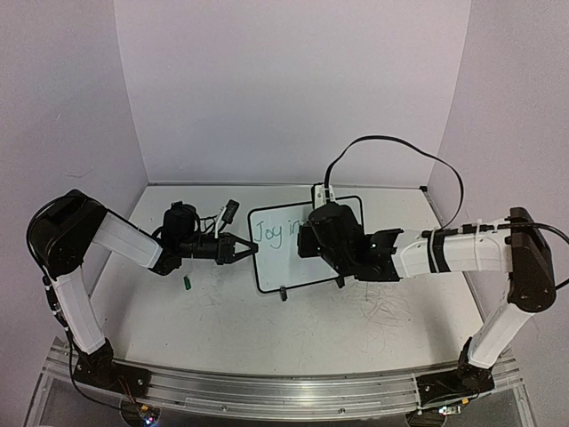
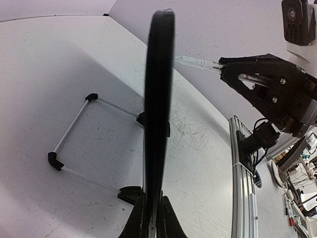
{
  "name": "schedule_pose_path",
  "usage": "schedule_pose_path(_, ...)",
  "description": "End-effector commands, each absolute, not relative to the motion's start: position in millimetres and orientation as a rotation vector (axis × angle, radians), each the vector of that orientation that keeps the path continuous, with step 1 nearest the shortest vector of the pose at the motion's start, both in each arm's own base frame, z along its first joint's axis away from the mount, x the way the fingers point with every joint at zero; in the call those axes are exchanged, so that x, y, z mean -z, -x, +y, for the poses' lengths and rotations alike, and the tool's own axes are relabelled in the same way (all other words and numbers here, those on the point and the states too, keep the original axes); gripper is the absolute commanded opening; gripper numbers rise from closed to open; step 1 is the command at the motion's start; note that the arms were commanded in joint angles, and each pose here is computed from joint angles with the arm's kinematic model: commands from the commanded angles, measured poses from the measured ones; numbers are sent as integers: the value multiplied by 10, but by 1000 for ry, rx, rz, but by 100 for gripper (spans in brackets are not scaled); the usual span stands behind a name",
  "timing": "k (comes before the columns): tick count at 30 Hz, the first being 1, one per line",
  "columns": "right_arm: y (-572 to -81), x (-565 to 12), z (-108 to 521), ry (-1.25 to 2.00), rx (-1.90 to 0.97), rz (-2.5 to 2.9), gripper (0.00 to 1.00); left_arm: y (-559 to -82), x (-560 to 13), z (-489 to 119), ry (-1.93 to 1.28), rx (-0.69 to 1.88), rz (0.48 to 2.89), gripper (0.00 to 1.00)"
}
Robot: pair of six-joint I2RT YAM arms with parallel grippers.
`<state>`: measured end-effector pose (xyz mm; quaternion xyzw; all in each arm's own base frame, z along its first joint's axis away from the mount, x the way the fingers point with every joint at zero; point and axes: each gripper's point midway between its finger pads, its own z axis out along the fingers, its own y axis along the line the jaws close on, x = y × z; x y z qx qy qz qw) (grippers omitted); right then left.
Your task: Write a sentence on the whiteboard
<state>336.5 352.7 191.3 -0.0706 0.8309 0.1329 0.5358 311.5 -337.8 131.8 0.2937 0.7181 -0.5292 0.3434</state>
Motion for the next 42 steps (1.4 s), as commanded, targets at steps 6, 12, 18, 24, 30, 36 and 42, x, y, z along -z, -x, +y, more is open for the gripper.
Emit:
schedule_pose_path(6, -3336, -1854, 3450, 153, -313, 2012, 0, -3003, -1517, -3408, -824, 1392, 1788, 0)
schedule_pose_path(12, -3312, -1783, 3445, 160, -316, 2031, 0, -3000, -1510, -3407, -824, 1393, 1790, 0)
schedule_pose_path(18, -3295, -1736, 3432, 160, -318, 2043, 0, -3006, -1506, -3409, -822, 1393, 1791, 0)
schedule_pose_path(24, -3269, -1690, 3423, 158, -321, 2055, 0, -3006, -1507, -3408, -822, 1393, 1791, 0)
schedule_pose_path(30, -3236, -1664, 3425, 158, -324, 2062, 0, -3003, -1514, -3408, -823, 1393, 1789, 0)
schedule_pose_path(36, -3214, -1635, 3434, 159, -327, 2069, 0, -3003, -1514, -3409, -823, 1393, 1789, 0)
schedule_pose_path(42, -3207, -1627, 3437, 159, -327, 2071, 0, -3002, -1516, -3407, -822, 1393, 1789, 0)
